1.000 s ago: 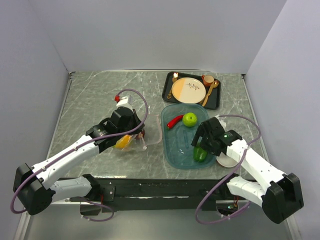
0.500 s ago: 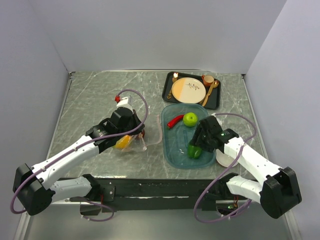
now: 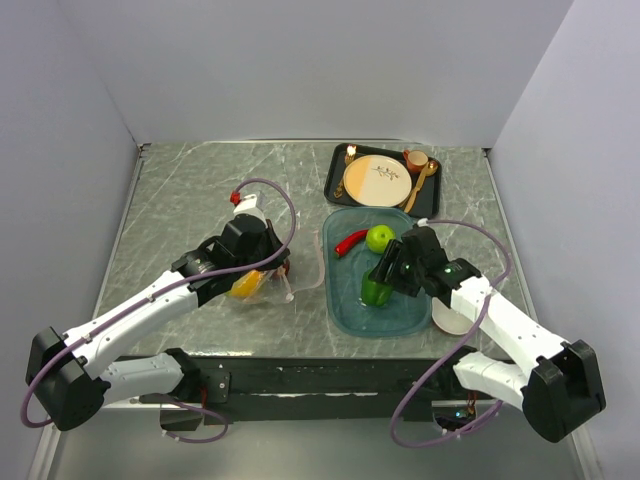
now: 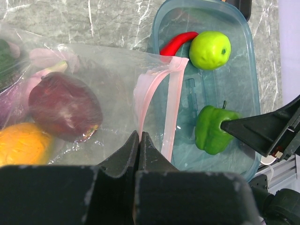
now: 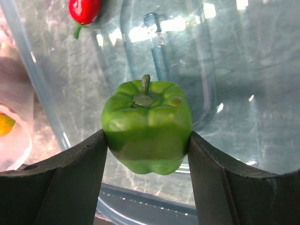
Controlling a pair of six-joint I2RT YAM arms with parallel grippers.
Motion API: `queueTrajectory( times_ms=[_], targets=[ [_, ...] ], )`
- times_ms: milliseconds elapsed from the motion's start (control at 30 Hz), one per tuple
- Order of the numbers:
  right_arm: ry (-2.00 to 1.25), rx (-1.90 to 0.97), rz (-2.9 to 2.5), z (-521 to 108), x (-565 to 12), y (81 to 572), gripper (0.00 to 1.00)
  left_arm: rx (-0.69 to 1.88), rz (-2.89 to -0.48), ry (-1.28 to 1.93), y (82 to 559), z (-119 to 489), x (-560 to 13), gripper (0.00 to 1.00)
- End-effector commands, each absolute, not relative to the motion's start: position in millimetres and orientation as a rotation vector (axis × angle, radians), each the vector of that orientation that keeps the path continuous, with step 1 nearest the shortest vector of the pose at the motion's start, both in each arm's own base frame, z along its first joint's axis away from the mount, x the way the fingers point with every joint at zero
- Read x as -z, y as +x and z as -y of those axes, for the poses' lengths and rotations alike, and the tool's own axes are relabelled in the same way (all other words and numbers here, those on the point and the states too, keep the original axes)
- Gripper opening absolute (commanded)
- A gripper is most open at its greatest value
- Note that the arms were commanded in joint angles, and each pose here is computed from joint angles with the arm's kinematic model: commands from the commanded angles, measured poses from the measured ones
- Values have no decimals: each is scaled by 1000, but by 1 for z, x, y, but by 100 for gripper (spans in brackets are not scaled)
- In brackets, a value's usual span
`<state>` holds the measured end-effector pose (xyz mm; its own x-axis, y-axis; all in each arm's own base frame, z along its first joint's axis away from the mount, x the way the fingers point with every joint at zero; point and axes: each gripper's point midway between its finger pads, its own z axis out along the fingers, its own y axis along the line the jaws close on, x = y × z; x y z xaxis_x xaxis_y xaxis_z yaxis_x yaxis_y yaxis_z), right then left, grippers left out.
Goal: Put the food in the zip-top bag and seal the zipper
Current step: Pick up the fake vegetable from the bin, then place the fake vegetable in the zipper food storage bag.
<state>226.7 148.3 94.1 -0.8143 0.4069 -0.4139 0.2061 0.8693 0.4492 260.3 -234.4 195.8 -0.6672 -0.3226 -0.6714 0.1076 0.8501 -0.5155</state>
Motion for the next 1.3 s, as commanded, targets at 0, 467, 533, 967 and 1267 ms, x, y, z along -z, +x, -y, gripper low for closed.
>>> queueTrajectory(
  times_ms=[0, 467, 533, 967, 1267],
  targets=[
    [418, -648, -2453, -164, -116, 238, 30, 707, -2171, -154, 262, 237, -207, 1],
    [237, -959, -2143, -194, -221, 236, 26, 727, -2179, -146, 262, 243, -204, 1],
    [214, -980, -2134, -201, -227, 235, 26, 755, -2167, -132, 262, 246, -207, 1],
    [-31, -1049, -2134, -270, -255, 226, 26, 803, -2143, -110, 256, 248, -215, 1],
    [-36, -1019, -2212, -299, -234, 246, 26, 830, -2089, -68, 251, 244, -231, 1]
  ],
)
